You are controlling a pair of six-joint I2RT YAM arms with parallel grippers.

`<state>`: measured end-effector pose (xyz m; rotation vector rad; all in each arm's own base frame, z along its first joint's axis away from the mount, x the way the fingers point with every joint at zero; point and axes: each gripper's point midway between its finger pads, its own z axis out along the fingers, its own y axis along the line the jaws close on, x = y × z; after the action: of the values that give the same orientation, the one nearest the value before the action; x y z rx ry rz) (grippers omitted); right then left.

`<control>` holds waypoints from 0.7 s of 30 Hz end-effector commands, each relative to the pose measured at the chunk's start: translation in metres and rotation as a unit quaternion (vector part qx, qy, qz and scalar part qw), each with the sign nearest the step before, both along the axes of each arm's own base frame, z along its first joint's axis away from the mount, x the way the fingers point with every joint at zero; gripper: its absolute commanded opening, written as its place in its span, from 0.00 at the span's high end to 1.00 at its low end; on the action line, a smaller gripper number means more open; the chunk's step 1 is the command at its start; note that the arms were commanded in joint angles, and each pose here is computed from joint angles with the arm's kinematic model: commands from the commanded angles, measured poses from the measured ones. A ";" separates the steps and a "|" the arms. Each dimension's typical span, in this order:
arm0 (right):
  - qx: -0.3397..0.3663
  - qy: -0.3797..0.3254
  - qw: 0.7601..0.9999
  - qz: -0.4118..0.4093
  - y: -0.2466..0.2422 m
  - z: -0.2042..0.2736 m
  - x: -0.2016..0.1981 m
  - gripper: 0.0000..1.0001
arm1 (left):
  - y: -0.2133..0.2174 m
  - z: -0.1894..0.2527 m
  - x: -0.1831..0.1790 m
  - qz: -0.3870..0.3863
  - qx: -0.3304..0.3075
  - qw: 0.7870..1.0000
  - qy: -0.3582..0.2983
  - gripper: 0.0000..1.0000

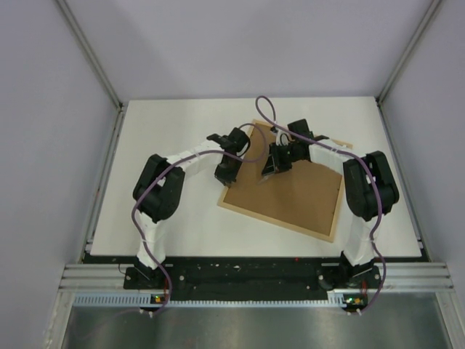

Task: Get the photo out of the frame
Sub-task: Adjust the photo frame item on the photo frame.

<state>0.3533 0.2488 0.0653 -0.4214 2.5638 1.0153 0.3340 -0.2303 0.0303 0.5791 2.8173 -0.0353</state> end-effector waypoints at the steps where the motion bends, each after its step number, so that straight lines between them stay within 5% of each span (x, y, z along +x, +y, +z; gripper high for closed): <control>1: -0.033 -0.007 0.999 -0.003 -0.012 -0.012 -0.002 1.00 | 0.007 -0.009 0.008 0.009 -0.013 1.000 0.008 1.00; 10: -0.026 -0.005 1.000 0.001 -0.009 -0.010 -0.003 1.00 | 0.004 0.008 0.004 0.037 -0.058 0.998 -0.006 1.00; 21: -0.016 -0.006 1.000 0.008 -0.007 -0.006 -0.003 1.00 | -0.009 0.049 0.004 0.065 -0.198 0.978 0.003 1.00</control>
<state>0.3509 0.2496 0.0659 -0.4252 2.5674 1.0304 0.3301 -0.2288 0.0353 0.3821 2.8265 -0.3396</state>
